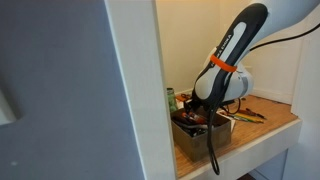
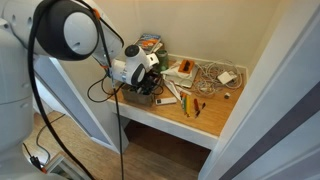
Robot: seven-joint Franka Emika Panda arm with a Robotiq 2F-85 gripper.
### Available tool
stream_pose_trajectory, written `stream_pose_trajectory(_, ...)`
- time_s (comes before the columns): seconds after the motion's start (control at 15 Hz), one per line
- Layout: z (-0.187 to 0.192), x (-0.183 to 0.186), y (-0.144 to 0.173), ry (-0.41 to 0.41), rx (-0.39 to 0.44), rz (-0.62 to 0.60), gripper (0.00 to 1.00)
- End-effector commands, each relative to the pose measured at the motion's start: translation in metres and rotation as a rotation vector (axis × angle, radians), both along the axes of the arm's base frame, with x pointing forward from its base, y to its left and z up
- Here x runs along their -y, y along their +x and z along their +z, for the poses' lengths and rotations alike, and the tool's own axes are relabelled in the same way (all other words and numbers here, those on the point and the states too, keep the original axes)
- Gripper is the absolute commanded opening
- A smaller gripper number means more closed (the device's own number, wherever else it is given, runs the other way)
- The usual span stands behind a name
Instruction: Place the stick of glue in the box
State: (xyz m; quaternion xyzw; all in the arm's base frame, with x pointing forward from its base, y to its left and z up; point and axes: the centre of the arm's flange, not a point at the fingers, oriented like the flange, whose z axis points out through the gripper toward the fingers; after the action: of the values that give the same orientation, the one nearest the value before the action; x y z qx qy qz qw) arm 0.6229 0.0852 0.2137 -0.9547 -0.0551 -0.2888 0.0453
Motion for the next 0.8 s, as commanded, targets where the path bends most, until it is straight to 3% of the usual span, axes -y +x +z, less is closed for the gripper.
stream_pose_trajectory(0.0,0.012,-0.002,0.003,0.013,0.012,0.039,0.76)
stream_pose_trajectory(0.27,0.041,-0.015,-0.011,0.047,-0.032,0.062,0.99)
stream_pose_trajectory(0.53,0.086,-0.01,-0.023,0.027,-0.117,0.016,1.0)
stream_pose_trajectory(0.73,0.115,0.012,-0.03,-0.02,-0.228,-0.062,1.0)
